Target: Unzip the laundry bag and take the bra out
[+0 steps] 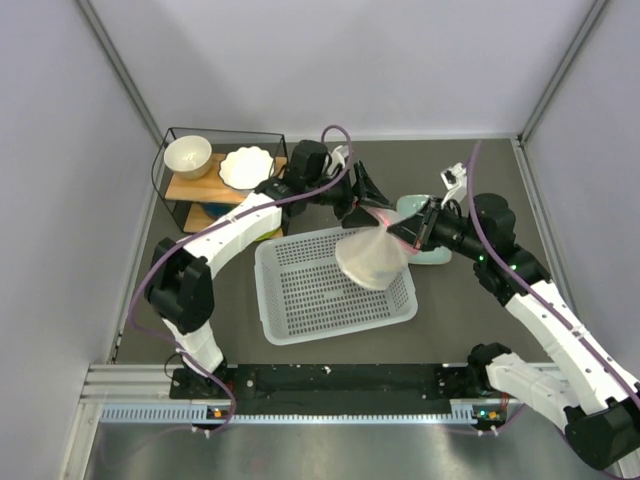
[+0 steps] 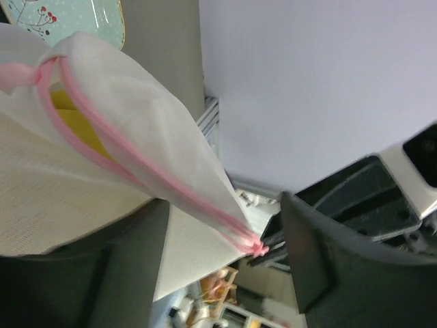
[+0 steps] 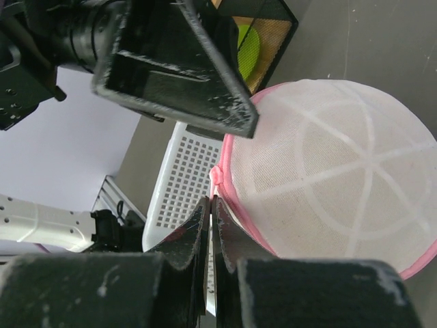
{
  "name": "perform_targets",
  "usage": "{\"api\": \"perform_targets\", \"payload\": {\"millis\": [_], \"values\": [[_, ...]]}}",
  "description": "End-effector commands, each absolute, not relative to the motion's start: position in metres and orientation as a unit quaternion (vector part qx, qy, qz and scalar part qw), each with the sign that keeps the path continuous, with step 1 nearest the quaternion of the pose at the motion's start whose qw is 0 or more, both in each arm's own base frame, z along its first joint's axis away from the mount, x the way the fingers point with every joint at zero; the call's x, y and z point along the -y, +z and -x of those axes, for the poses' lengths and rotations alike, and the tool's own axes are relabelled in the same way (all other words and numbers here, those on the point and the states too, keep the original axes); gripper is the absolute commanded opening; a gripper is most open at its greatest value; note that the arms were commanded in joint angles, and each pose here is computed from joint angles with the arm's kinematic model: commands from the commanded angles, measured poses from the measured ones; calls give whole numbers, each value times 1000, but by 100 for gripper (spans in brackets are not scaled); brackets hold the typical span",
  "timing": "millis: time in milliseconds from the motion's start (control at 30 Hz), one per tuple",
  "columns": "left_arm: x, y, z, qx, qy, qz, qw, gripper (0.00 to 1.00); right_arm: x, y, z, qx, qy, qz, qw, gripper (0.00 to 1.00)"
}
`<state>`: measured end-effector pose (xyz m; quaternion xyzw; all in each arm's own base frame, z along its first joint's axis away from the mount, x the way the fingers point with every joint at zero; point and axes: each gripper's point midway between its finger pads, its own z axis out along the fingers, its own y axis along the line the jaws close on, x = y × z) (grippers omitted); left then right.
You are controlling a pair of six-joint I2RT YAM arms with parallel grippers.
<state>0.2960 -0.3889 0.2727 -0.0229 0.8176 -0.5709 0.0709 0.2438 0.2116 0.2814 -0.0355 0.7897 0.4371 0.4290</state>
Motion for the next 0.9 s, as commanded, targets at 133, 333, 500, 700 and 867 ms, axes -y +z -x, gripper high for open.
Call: {"api": "perform_targets", "payload": {"millis": [133, 333, 500, 700, 867], "values": [[395, 293, -311, -795, -600, 17, 92, 10, -208, 292, -242, -783, 419, 66, 455, 0], [383, 306, -320, -788, -605, 12, 113, 0, -195, 278, -240, -800, 386, 54, 456, 0], [365, 334, -328, -777, -613, 6, 145, 0, -179, 252, -235, -821, 365, 33, 439, 0], [347, 379, -327, -752, -632, -29, 184, 0, -163, 224, -229, -839, 342, 6, 424, 0], [343, 395, -321, -750, -628, -84, 191, 0, -158, 212, -234, -847, 326, -3, 420, 0]]}}
